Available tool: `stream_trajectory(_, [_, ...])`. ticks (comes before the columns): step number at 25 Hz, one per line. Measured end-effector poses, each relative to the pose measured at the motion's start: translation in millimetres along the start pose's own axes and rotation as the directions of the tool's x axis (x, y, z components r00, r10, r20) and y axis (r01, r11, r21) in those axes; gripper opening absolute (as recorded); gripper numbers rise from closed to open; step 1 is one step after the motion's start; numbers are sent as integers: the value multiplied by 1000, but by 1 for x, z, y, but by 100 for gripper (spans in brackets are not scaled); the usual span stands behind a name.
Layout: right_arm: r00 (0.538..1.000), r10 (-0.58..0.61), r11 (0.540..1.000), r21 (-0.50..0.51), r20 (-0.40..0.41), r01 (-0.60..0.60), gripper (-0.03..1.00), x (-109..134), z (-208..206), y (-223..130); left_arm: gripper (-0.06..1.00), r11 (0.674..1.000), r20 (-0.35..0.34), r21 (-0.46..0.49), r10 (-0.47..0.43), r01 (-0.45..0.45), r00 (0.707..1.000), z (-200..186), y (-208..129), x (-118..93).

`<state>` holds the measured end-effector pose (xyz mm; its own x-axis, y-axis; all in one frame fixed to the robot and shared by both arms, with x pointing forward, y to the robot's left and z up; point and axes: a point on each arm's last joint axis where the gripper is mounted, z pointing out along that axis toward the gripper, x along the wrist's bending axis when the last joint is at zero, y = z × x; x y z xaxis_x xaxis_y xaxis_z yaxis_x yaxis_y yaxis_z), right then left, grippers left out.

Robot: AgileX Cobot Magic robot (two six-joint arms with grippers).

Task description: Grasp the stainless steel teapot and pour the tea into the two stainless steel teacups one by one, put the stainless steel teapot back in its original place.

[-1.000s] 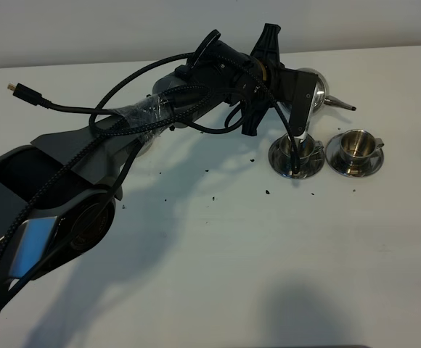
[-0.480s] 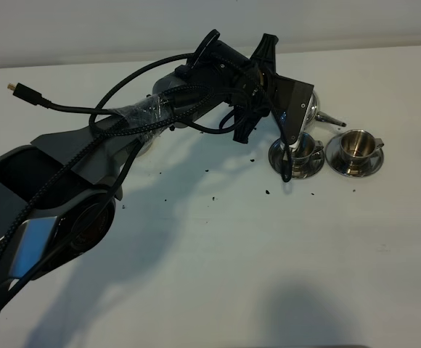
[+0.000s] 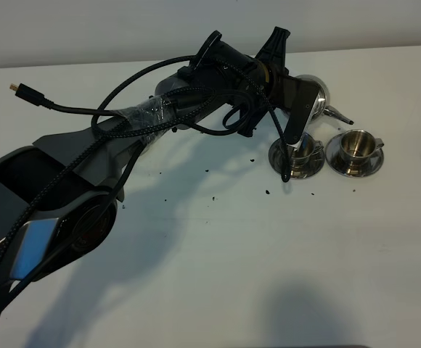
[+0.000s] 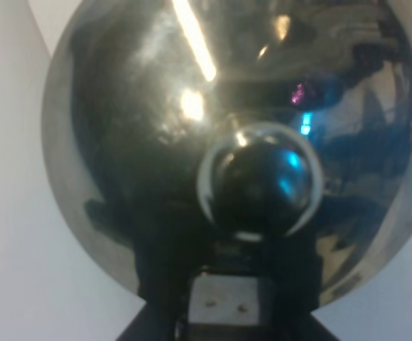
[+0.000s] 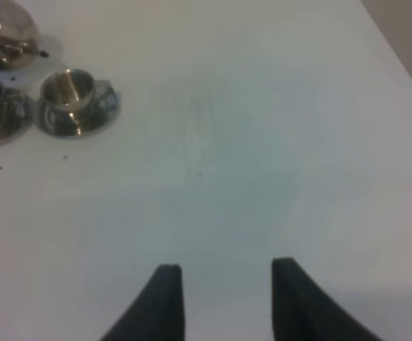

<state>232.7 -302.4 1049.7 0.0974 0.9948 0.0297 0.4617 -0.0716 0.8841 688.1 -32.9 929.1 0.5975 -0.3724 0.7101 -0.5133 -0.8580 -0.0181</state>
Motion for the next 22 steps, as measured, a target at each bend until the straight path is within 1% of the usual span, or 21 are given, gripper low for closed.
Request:
stream_trajectory(7, [1000, 0, 1000, 0, 0, 0, 29, 0, 0, 0, 23, 999, -36, -8, 33, -34, 999, 0, 2, 3])
stream_trajectory(12, [1000, 0, 1000, 0, 0, 0, 29, 0, 0, 0, 23, 993, -57, -15, 118, -119, 991, -1, 9, 5])
stream_trajectory(15, [1000, 0, 1000, 0, 0, 0, 29, 0, 0, 0, 23, 989, -71, -19, 144, -146, 987, -1, 12, 5])
stream_trajectory(22, [1000, 0, 1000, 0, 0, 0, 29, 0, 0, 0, 23, 977, -74, -14, 212, -214, 974, -1, 12, 6])
